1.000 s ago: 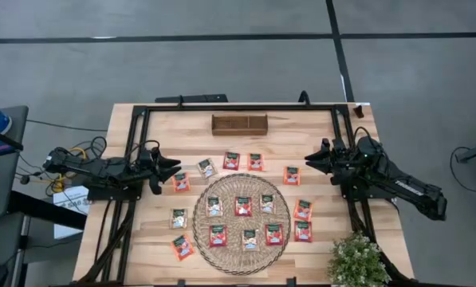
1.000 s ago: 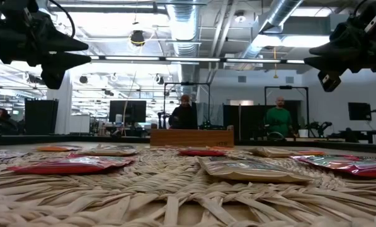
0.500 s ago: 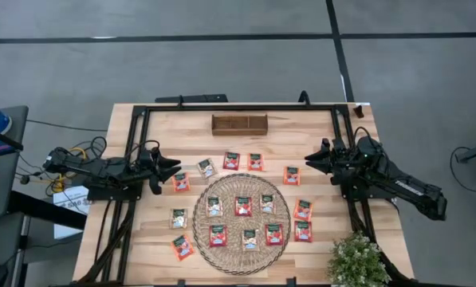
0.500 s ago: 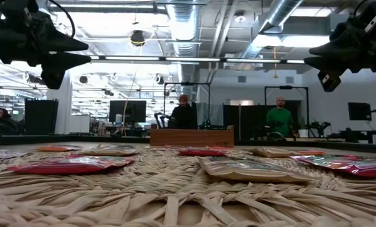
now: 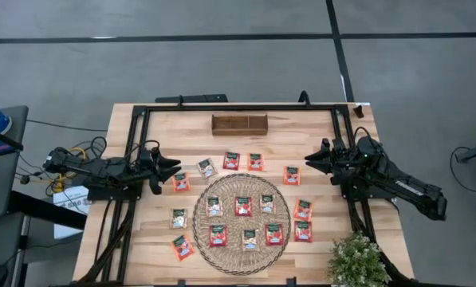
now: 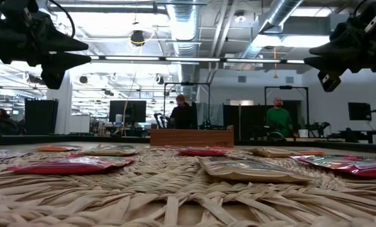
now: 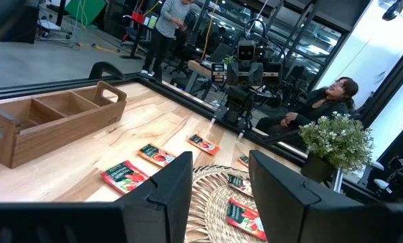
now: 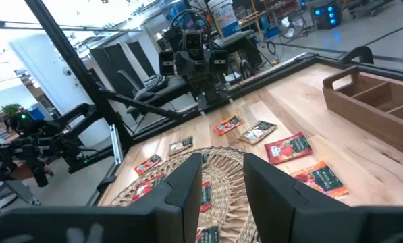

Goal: Pick & Place Tea

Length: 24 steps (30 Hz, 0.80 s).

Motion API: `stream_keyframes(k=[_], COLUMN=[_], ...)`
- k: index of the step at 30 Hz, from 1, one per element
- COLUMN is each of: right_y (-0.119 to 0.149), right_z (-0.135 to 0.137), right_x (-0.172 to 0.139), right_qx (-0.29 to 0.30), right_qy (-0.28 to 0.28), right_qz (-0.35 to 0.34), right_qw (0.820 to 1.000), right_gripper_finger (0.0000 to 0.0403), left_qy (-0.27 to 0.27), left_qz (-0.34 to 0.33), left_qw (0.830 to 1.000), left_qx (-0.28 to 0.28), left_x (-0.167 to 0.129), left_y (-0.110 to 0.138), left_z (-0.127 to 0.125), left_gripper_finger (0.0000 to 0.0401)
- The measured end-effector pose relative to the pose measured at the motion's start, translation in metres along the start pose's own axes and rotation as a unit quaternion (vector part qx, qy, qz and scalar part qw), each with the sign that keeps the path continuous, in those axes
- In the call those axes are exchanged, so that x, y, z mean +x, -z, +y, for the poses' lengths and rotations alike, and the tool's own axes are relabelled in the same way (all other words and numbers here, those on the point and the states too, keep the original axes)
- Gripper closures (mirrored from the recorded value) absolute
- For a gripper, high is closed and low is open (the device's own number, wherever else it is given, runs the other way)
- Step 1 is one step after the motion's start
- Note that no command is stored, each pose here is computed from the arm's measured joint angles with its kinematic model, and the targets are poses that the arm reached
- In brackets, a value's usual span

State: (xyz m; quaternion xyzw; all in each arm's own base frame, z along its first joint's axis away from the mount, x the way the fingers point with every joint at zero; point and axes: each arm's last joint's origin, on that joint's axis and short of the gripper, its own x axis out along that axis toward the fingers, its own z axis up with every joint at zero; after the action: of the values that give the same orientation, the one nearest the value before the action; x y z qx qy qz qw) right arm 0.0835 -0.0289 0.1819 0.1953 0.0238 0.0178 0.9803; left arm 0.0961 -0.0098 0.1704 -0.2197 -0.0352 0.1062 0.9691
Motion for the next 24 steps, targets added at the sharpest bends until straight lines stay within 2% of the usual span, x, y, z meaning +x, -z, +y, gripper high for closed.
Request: stream_keyframes(k=[18,24], right_y=[-0.0011,-0.0017], right_z=[0.0003,0.0001], right_x=[0.0000,0.0000], right_qx=[-0.008,0.042], right_qy=[0.000,0.005], right_qz=[-0.006,-0.010], right_qw=[1.000,0.999], right_gripper_finger=[0.0301,0.0301], left_qy=[0.005,0.006], left_qz=[-0.010,-0.011], left_qw=[1.000,1.000], left_qx=[-0.006,-0.006], left_x=[0.0001,0.0001], left_y=[-0.0018,-0.0019], left_z=[-0.0009,-0.0010], left_gripper_finger=[0.0263,0.0263])
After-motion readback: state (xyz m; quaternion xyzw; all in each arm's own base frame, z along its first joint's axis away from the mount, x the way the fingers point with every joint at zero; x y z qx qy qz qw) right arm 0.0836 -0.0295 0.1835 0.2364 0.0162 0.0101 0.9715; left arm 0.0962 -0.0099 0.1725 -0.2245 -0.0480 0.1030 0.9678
